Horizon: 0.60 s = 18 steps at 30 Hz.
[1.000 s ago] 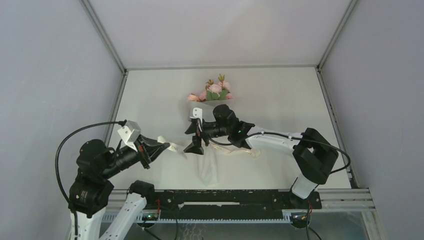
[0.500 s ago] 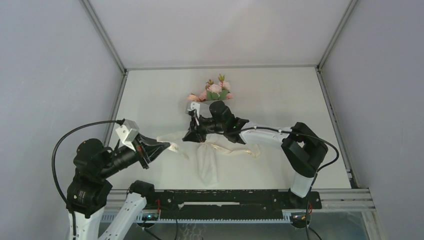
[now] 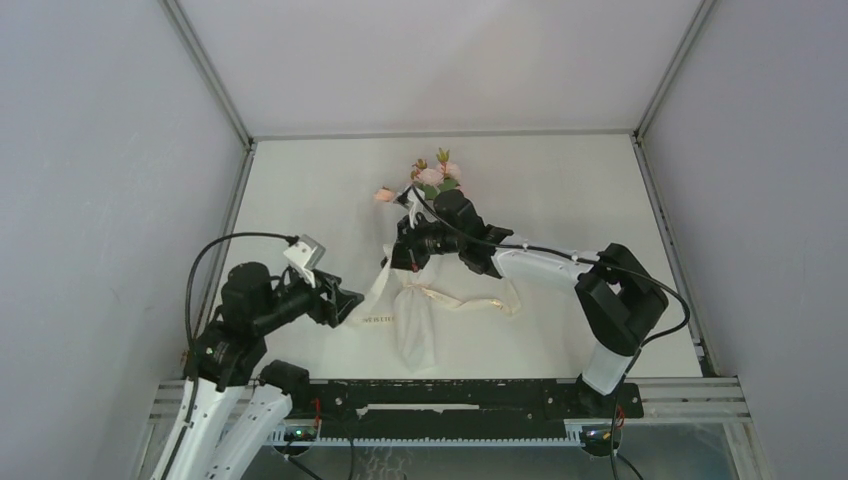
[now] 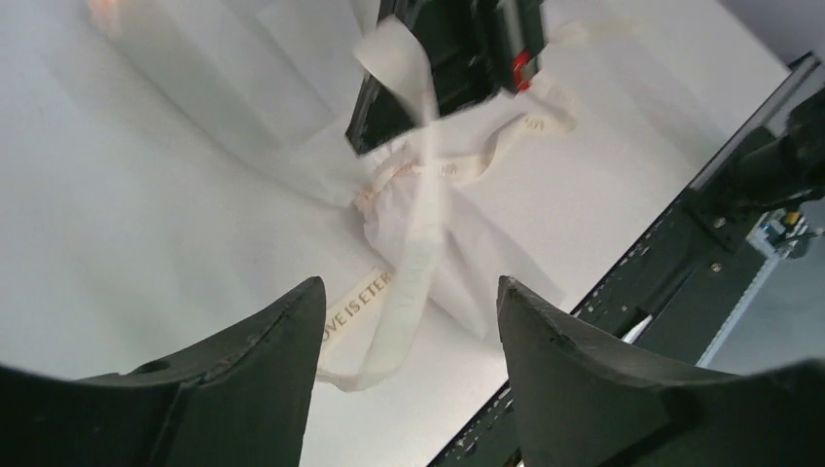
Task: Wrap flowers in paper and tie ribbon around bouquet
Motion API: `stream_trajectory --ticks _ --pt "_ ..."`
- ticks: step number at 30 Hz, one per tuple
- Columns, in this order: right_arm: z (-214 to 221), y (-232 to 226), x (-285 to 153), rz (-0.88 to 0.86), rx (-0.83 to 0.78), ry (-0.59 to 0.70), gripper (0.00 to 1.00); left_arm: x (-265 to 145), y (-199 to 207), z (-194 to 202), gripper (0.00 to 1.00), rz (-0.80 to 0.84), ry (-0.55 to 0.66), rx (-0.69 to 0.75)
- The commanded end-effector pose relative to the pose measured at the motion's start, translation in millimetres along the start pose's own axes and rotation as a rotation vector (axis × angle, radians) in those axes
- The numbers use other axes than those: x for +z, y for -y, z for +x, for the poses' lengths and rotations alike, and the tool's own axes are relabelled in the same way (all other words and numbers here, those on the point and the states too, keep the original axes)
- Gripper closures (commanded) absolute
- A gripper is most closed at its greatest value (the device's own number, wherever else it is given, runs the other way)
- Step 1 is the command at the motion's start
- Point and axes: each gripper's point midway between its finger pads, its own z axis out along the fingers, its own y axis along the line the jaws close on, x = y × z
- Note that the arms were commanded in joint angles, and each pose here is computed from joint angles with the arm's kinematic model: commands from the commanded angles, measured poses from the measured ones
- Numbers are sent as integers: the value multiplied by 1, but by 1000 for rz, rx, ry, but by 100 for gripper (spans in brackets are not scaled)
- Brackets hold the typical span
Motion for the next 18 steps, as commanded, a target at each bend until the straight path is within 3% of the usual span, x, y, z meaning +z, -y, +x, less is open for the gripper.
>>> stream_trajectory --ticks 1,6,11,15,18 --pt "-19 -10 -12 51 191 80 100 19 -15 2 29 -57 100 50" --pt "-13 -7 -11 100 296 95 100 60 -14 18 27 -47 88 5" --pt "-20 -2 -13 169 366 145 100 106 -8 26 32 28 89 -102" --pt "-25 5 -16 237 404 186 100 121 5 38 26 100 166 -60" --pt "-26 5 -16 247 417 195 100 130 0 43 16 83 219 1"
